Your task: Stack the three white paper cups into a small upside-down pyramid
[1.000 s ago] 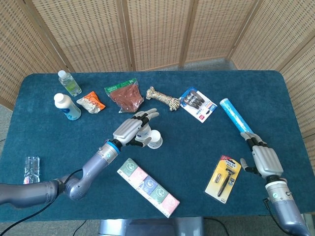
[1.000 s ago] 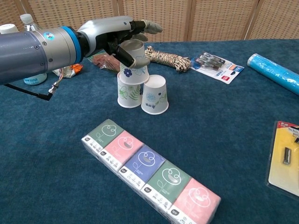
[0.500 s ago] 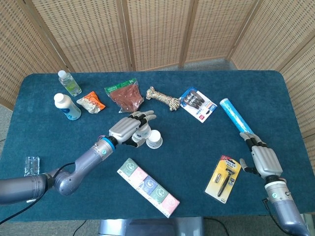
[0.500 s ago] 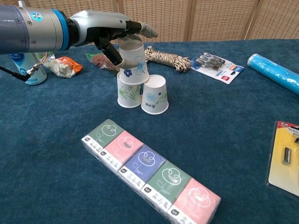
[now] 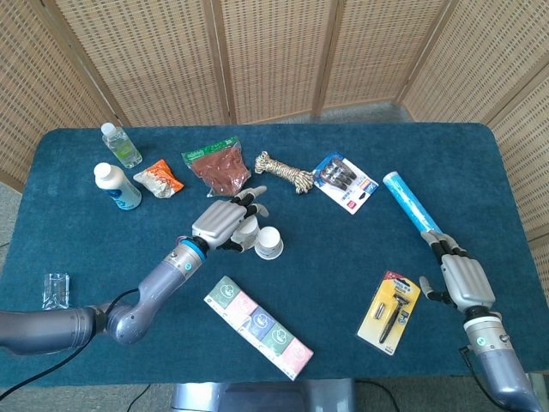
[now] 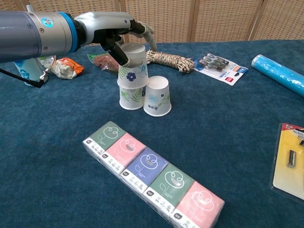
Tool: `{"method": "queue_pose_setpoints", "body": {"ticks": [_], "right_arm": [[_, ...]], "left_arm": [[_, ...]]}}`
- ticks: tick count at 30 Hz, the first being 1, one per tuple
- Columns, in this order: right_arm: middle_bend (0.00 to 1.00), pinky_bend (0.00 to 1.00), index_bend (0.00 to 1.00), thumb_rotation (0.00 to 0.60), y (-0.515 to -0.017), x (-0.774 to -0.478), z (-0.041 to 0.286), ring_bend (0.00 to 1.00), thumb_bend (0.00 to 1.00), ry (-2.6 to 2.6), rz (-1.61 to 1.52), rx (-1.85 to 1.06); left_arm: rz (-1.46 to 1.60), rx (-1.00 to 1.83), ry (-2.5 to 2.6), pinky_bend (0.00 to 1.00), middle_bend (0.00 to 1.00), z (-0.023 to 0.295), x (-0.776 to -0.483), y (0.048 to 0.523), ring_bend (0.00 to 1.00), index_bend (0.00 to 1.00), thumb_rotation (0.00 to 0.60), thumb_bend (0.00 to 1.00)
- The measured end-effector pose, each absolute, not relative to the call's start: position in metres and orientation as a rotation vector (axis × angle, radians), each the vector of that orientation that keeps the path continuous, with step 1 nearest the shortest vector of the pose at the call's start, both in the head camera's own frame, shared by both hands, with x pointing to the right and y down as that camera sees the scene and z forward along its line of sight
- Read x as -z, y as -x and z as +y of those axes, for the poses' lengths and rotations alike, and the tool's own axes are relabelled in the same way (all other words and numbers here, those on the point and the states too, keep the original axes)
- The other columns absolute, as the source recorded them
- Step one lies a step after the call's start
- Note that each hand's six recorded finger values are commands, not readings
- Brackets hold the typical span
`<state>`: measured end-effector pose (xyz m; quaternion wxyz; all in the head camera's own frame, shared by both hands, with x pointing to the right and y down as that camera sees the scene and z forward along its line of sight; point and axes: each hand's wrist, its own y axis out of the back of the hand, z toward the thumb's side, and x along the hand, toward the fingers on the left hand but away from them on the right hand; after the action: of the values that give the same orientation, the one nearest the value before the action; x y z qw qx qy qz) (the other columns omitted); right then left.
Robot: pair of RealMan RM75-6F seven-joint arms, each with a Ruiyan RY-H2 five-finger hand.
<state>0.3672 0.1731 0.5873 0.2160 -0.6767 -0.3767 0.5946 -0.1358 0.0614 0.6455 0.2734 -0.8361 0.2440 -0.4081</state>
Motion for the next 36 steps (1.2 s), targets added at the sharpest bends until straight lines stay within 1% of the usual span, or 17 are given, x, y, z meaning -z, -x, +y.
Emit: {"method": "queue_pose_setpoints", "body": {"ticks": [14, 23, 26, 29, 32, 34, 36], "right_arm": [[0.0, 0.18, 0.0, 0.6, -0.367, -0.587, 0.173, 0.0, 0.49, 1.876, -1.047, -1.648], [0.0, 0.18, 0.0, 0.6, -0.372, -0.585, 0.175, 0.0, 0.49, 1.87, -1.06, -1.656], [0.0, 0.18, 0.0, 0.6, -0.373, -0.585, 0.175, 0.0, 0.49, 1.871, -1.062, -1.658], [0.0, 0.18, 0.0, 0.6, -0.374, -0.585, 0.176, 0.0, 0.49, 1.871, -1.063, -1.658], [0.0, 0.18, 0.0, 0.6, -0.374, -0.585, 0.176, 0.0, 0.49, 1.875, -1.067, -1.655], [0.0, 0.18, 0.0, 0.6, -0.373, -0.585, 0.176, 0.0, 0.49, 1.876, -1.065, -1.652], [0.0, 0.18, 0.0, 0.6, -0.373, -0.585, 0.176, 0.0, 0.49, 1.877, -1.064, -1.65]], "left_arm": [[0.717, 1.058, 2.252, 0.43, 0.03, 0.056, -0.643, 0.135, 0.0, 0.3, 0.6, 0.49], [0.718, 1.038, 2.262, 0.42, 0.02, 0.059, -0.649, 0.127, 0.0, 0.3, 0.6, 0.49], [0.707, 1.041, 2.263, 0.38, 0.0, 0.06, -0.652, 0.127, 0.0, 0.27, 0.6, 0.49], [0.698, 1.048, 2.27, 0.32, 0.0, 0.062, -0.653, 0.127, 0.0, 0.22, 0.6, 0.49], [0.691, 1.055, 2.275, 0.19, 0.0, 0.062, -0.654, 0.129, 0.0, 0.16, 0.6, 0.49], [0.685, 1.061, 2.281, 0.13, 0.0, 0.063, -0.654, 0.13, 0.0, 0.11, 0.6, 0.49], [0.685, 1.062, 2.294, 0.07, 0.0, 0.063, -0.654, 0.131, 0.0, 0.04, 0.6, 0.49]]}}
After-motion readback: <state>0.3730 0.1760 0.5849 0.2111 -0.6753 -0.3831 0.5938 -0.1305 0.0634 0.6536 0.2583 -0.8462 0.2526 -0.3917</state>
